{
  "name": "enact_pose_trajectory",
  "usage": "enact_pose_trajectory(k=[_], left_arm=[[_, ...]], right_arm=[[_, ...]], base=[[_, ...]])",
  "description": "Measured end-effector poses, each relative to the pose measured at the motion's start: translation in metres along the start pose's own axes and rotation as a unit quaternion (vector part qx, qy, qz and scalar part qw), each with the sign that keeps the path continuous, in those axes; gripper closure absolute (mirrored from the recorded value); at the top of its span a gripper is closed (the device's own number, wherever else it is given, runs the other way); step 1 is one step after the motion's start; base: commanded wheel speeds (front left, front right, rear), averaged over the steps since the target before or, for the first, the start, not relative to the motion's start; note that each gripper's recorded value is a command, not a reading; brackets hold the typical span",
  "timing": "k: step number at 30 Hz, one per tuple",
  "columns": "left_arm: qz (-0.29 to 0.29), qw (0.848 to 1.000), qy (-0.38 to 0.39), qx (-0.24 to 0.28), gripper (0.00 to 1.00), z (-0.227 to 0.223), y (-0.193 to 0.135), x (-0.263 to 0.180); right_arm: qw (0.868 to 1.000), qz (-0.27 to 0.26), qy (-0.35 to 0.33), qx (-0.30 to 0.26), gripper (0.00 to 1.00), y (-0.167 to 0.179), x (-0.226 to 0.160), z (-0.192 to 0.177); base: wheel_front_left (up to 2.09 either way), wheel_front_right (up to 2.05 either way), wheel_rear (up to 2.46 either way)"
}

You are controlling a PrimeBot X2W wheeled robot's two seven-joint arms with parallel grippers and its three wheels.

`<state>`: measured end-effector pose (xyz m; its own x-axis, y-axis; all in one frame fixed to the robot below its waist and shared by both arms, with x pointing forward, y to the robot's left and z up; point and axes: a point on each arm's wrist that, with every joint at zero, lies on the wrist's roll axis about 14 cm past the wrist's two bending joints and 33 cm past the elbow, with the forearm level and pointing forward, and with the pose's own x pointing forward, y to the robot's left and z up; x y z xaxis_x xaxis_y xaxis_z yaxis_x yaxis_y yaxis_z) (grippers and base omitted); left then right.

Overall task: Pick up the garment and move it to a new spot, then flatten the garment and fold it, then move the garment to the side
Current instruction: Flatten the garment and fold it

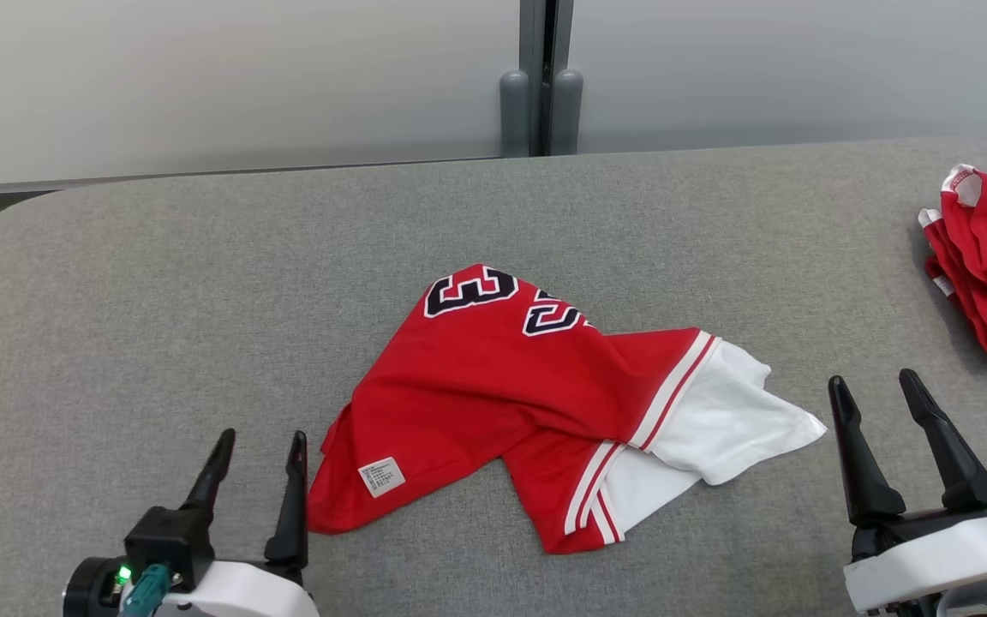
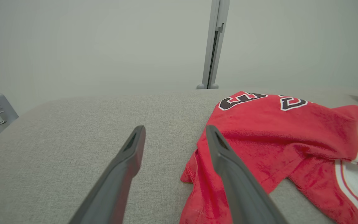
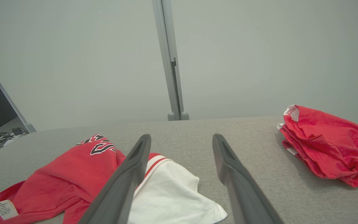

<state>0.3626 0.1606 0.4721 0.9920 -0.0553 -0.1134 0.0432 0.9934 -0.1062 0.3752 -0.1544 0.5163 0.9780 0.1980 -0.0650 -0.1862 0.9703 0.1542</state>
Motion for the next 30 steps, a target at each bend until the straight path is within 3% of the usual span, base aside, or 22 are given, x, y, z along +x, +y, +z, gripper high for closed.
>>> enact_pose_trajectory(k=[11, 12, 14, 19, 24, 30], left_arm=[[-0.029, 0.986, 0.162, -0.038, 0.0, -0.084, -0.015, -0.009], [-0.033, 0.985, 0.166, -0.039, 0.05, -0.087, -0.017, -0.009], [-0.037, 0.984, 0.166, -0.043, 1.0, -0.088, -0.019, -0.005], [-0.039, 0.985, 0.164, -0.044, 1.0, -0.089, -0.019, -0.001], [-0.036, 0.985, 0.163, -0.044, 1.0, -0.089, -0.016, 0.003], [-0.032, 0.986, 0.157, -0.046, 1.0, -0.088, -0.013, 0.017]], right_arm=[[1.0, 0.002, 0.02, 0.013, 0.0, 0.001, 0.008, -0.015], [1.0, 0.001, 0.022, 0.013, 0.0, 0.0, 0.008, -0.017], [0.999, -0.004, 0.029, 0.016, 0.0, -0.003, 0.008, -0.021], [0.997, -0.031, 0.059, 0.027, 0.0, -0.02, 0.005, -0.041], [0.989, -0.069, 0.126, 0.04, 0.0, -0.047, -0.005, -0.083], [0.984, -0.064, 0.159, 0.049, 0.0, -0.051, 0.016, -0.109]], base=[[0.0, 0.0, 0.0], [0.0, 0.0, 0.0], [0.0, 0.0, 0.0], [0.0, 0.0, 0.0], [0.0, 0.0, 0.0], [0.0, 0.0, 0.0]])
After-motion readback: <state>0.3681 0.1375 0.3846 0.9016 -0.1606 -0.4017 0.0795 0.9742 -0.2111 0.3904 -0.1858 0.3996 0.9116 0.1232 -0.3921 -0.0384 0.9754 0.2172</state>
